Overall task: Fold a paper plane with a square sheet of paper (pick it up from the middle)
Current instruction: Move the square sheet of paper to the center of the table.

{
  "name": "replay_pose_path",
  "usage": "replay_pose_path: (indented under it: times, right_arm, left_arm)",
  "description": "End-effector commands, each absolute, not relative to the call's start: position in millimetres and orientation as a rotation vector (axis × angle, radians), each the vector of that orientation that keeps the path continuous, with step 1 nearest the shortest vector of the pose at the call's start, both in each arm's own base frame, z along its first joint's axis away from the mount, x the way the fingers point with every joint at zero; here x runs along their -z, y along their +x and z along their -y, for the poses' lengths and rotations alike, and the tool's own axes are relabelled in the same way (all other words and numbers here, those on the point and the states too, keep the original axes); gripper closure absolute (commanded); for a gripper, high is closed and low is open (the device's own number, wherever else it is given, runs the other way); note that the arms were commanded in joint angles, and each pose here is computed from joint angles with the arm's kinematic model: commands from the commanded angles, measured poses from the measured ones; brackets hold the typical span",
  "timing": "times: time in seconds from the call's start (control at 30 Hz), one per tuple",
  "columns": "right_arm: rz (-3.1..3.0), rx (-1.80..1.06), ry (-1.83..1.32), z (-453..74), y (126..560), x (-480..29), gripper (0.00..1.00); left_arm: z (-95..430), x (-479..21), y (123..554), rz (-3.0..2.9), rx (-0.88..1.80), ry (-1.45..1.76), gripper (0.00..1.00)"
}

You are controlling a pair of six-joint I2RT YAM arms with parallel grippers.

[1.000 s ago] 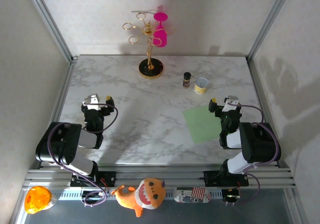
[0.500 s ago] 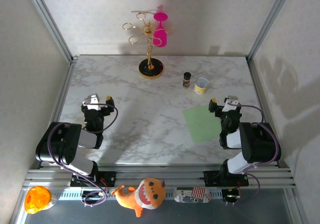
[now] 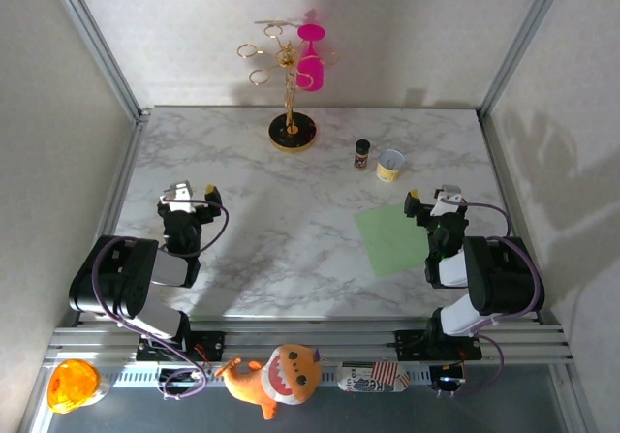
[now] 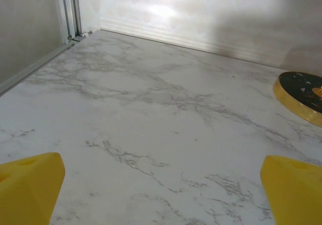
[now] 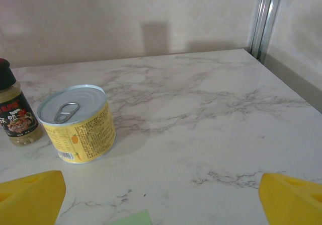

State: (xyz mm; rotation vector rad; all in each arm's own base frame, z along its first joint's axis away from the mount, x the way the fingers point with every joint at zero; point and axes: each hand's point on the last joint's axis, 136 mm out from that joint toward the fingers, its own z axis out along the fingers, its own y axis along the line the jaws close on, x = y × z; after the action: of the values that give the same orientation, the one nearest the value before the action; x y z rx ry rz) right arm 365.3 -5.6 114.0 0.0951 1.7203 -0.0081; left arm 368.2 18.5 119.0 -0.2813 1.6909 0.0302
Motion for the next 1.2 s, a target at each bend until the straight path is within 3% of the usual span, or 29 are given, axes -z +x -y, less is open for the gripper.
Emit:
replay_pose_path:
  times: [0.0,0.33,0.5,0.63,0.87,1.17]
  right_arm:
    - [-1.673,0.03,0.121,12.1,371.3,-125.9,0.01]
    - [-1.672,0.042,0.129,12.9,374.0,-135.6,0.01]
    - [-1.79,0.024,0.225,11.7,394.8,-172.4,0.01]
    - [-1.981,-0.047,0.416,10.6,399.8,-168.9,0.01]
    - [-2.278,-0.364,0.439,-49.7,380.7,-129.0,0.01]
    - [-2.464,-0.442,0.534,-77.5,344.6,-71.2,0.05]
  left_arm:
    - [-17.6,-130.0,374.0,-1.652,-0.027,-0.27,0.01]
    - [-23.7,-134.9,370.4,-1.629,-0.044,-0.31,0.01]
    - [-38.3,-160.0,364.5,-1.609,-0.1,-0.397,0.01]
    - [-49.6,-194.9,364.1,-1.571,-0.079,-0.537,0.01]
    - [-18.9,-219.2,378.5,-1.684,0.239,-0.672,0.01]
    - [44.3,-207.9,382.5,-1.777,0.684,-0.663,0.01]
